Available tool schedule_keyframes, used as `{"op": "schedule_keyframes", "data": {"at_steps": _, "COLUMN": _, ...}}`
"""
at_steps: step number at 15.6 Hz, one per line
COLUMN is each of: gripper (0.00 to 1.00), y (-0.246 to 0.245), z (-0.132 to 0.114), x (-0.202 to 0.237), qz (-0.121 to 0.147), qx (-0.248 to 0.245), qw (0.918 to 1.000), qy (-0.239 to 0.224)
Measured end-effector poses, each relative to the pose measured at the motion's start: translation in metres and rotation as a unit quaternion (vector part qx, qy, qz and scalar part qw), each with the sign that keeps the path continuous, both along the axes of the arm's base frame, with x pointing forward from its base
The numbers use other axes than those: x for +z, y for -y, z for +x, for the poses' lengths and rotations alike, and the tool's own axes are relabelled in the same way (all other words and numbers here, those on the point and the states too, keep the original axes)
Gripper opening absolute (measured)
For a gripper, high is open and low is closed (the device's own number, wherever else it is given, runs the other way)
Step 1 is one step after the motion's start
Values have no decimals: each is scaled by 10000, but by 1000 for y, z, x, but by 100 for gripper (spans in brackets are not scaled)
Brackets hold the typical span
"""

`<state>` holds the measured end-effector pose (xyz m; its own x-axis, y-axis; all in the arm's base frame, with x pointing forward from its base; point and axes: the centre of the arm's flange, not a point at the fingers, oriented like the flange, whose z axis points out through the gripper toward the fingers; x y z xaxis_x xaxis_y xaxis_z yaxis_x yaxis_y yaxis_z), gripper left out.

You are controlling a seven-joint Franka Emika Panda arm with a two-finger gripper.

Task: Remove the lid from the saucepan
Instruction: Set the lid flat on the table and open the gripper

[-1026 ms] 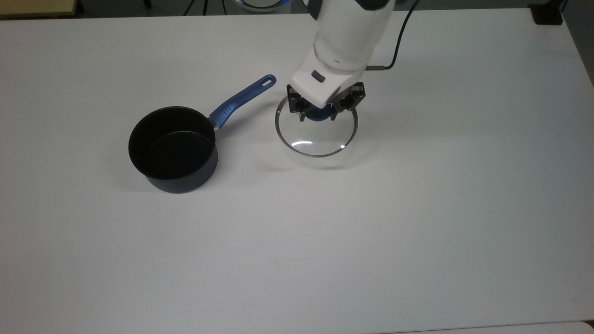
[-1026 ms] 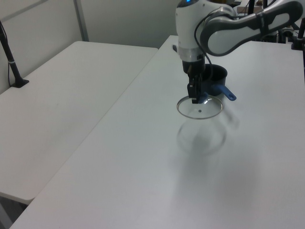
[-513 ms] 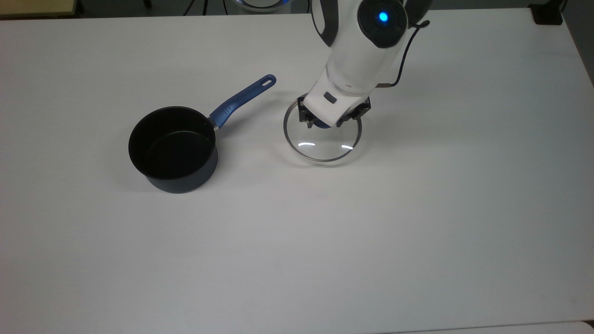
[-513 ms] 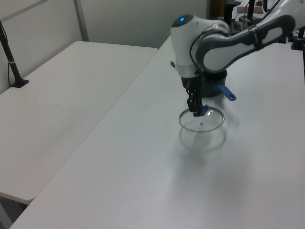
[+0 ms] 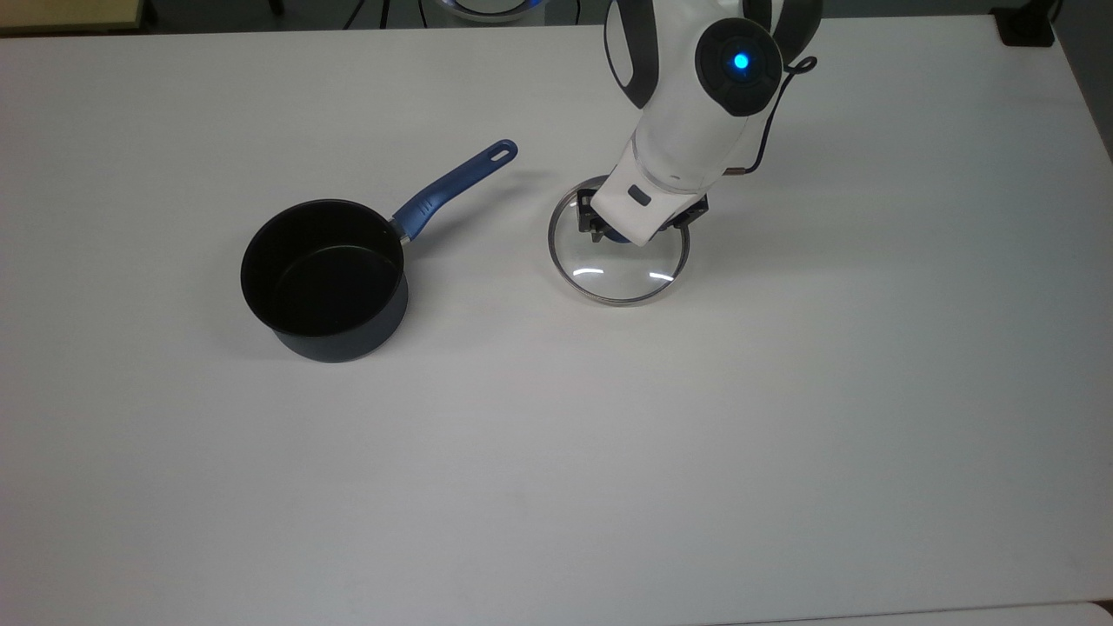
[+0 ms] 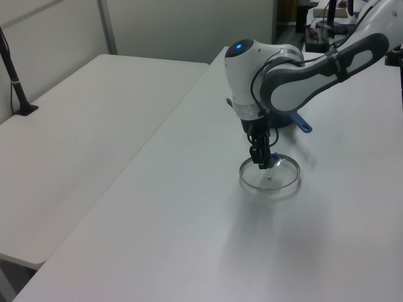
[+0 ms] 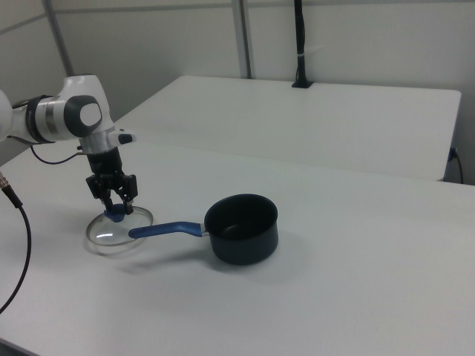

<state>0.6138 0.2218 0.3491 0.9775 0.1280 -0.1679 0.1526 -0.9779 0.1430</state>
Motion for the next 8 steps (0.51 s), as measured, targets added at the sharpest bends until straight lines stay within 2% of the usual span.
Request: {"op": "schedule_keyframes", "data": {"at_steps": 8, "gripper": 61, "y": -7, "z": -4, "x": -13, "qz": -28, "qx": -3, "qw": 10000, "qy": -90}}
